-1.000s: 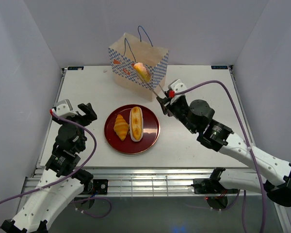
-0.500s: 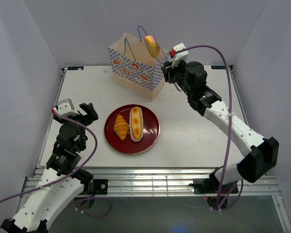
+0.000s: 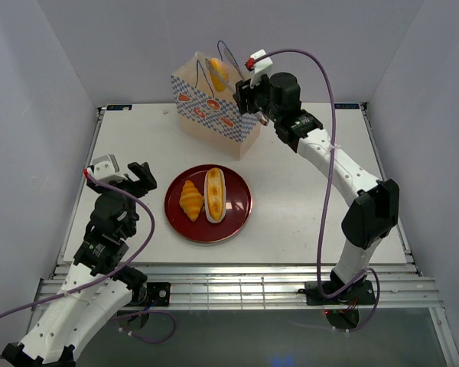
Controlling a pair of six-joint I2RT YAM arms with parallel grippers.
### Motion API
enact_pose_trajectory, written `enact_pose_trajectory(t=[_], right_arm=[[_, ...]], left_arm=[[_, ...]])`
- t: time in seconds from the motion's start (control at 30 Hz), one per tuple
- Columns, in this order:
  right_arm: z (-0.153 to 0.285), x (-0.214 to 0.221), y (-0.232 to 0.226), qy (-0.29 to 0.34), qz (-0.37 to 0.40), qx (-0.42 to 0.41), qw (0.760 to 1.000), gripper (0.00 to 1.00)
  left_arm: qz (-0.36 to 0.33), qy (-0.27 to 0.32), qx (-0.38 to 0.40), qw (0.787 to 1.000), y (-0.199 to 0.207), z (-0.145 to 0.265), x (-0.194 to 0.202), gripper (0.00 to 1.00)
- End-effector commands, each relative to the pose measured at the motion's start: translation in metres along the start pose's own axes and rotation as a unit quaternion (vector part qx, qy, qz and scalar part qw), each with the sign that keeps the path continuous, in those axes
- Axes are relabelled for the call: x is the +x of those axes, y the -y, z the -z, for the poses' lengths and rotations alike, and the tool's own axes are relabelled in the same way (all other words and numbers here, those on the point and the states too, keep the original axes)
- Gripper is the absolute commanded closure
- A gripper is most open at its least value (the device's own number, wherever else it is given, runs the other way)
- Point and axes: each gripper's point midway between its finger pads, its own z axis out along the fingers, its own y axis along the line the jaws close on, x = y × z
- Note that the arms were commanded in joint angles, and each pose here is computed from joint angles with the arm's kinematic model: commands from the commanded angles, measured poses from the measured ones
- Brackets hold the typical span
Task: Place the fake bread into the paper bag
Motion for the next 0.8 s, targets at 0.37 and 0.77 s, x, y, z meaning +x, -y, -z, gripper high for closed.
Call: enact_pose_trajectory(t=[0.37, 0.77], right_arm=[[0.007, -0.035, 0.002, 0.033, -0.020, -0.036, 0.999, 0.37], [0.083, -0.025, -0.010, 0.041, -0.019, -0.053, 0.998, 0.37]], left_arm=[[-0.007, -0.008, 0.013, 1.000, 0.005, -0.001, 0.005, 0.08], [-0.014, -0.015, 0.011, 1.000, 0.006, -0.004, 0.009, 0.08]])
